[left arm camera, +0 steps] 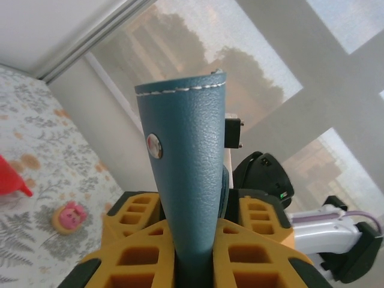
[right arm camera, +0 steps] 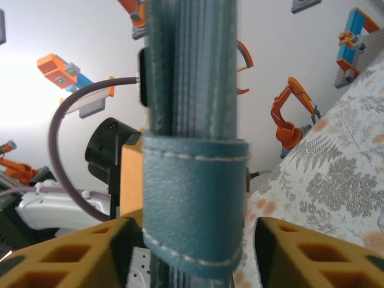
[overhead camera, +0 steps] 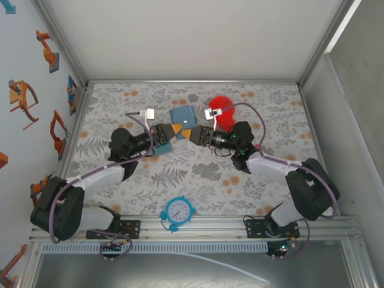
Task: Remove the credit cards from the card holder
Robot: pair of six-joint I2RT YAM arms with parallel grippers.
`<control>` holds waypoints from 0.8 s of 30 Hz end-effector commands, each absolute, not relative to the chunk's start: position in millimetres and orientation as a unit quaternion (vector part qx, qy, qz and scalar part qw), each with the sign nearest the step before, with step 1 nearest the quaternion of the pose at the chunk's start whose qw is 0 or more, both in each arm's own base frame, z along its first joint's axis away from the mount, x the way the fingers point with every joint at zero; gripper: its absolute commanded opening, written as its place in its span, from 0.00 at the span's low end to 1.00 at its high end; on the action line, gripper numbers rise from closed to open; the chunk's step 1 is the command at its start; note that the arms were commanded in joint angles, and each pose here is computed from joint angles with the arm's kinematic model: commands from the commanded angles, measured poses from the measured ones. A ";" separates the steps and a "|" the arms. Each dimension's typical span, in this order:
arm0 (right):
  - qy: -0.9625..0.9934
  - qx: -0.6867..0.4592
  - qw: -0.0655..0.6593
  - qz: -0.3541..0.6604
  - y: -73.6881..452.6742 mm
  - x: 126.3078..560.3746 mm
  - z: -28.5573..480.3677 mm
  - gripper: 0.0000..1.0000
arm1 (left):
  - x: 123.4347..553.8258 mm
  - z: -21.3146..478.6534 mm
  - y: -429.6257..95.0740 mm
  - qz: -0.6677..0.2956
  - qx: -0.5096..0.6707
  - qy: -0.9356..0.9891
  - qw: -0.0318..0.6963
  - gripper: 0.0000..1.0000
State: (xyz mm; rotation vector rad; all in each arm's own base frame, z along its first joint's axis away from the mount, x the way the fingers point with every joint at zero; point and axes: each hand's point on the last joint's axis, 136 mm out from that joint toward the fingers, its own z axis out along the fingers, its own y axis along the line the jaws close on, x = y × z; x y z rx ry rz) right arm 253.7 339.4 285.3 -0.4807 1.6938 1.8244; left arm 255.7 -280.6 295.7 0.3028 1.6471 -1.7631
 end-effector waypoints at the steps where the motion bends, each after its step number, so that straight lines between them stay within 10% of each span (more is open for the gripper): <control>1: 0.641 -0.205 0.334 0.660 333.3 250.1 300.6 0.64 | 252.8 309.8 -275.4 -0.630 0.142 0.655 0.392 0.00; 24: 0.824 -0.179 0.388 0.371 315.0 256.1 281.0 0.44 | 256.9 267.0 -249.2 -0.421 0.154 0.792 0.413 0.00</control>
